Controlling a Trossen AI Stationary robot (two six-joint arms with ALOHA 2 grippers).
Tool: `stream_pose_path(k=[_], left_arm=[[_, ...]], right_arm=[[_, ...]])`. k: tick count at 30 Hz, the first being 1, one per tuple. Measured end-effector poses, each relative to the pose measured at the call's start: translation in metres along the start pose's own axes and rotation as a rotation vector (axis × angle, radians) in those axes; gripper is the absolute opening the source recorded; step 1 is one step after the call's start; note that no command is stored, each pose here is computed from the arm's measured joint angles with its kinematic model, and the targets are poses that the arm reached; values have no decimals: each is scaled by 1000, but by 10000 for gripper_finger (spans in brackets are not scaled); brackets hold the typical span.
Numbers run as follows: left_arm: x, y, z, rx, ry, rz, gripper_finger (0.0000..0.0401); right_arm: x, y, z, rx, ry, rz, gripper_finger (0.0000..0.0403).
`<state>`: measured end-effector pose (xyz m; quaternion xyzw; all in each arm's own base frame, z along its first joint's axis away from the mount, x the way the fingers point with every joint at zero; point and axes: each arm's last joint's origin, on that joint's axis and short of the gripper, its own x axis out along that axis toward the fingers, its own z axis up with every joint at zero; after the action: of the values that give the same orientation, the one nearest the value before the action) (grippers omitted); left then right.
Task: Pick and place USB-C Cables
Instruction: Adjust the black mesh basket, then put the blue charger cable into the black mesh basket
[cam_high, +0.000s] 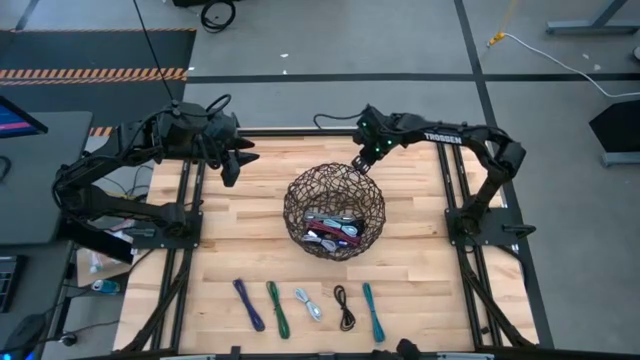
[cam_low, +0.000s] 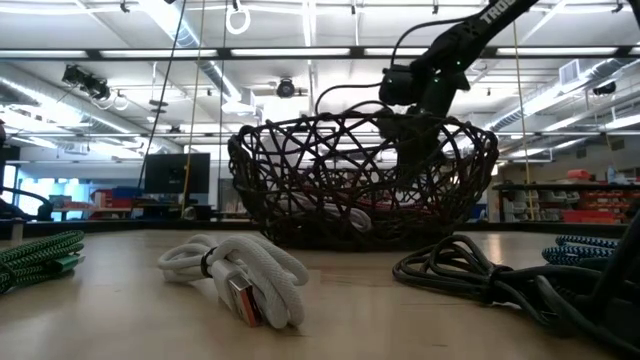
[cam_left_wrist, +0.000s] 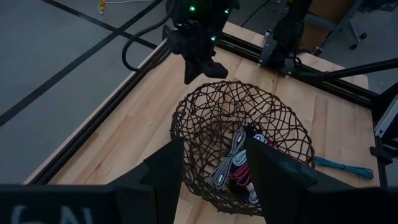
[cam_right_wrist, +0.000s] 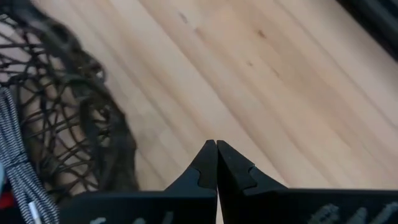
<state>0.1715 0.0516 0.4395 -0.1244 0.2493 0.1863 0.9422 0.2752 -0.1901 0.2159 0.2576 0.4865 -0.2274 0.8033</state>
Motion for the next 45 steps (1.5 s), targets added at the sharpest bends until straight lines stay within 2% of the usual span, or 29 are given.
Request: stream_pose_path(k=[17,30,35,38,41,45], left_arm=[[0,0,0,2,0,0,180],[0,0,0,1,0,0,180],[0,0,0,0,0,0,180],[0,0,0,1,0,0,180],[0,0,0,1,0,0,180],[0,0,0,1,0,0,180]], right_arm=[[6,49,-5,-64,-21,76,0],[6,58,-6,-65,-35,90,0],[3,58,-8,-99,-37,40,0],[-12,54,-7,-103,-35,7,0],[-42,55,-1,-98,-47,-6,0],[-96,77,0,-148,-78,31,0]])
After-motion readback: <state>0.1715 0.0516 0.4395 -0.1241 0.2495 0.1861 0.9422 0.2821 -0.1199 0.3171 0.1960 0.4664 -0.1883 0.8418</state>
